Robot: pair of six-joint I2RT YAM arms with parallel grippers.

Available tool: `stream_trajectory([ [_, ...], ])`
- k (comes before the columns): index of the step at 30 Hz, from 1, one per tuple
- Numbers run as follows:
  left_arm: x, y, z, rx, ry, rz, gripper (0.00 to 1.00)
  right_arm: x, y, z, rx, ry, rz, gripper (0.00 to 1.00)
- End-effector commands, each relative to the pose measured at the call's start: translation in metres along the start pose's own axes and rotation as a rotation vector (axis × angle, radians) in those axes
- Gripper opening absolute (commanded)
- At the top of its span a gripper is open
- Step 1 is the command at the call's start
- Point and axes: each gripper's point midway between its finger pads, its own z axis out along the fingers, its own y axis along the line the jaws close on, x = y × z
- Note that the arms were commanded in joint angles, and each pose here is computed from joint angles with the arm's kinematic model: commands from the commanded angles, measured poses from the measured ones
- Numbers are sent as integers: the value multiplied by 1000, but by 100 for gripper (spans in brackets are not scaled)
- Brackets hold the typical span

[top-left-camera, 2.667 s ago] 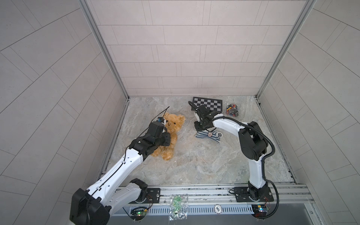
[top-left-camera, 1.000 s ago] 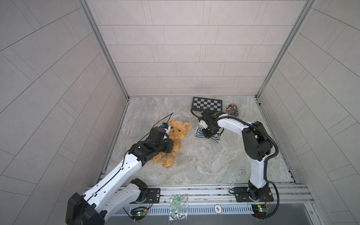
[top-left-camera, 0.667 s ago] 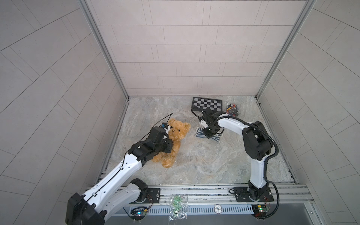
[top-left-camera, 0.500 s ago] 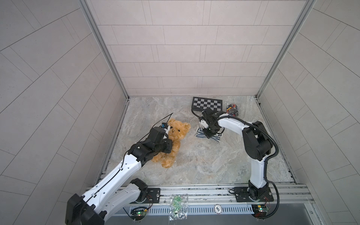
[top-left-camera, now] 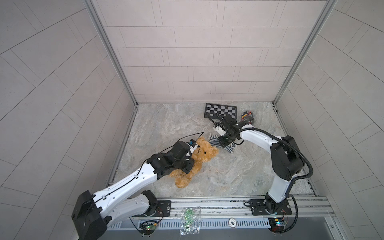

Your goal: Dress the teddy bear

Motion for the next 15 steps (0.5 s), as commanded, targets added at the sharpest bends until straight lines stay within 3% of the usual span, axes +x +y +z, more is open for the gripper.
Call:
stream_trajectory([
  [1, -4, -9, 12, -3, -21, 103, 1, -14, 11, -13, -42, -111, -27, 0],
  [15, 12, -27, 67, 11, 149, 198, 0, -2, 33, -16, -133, -197, -73, 0],
])
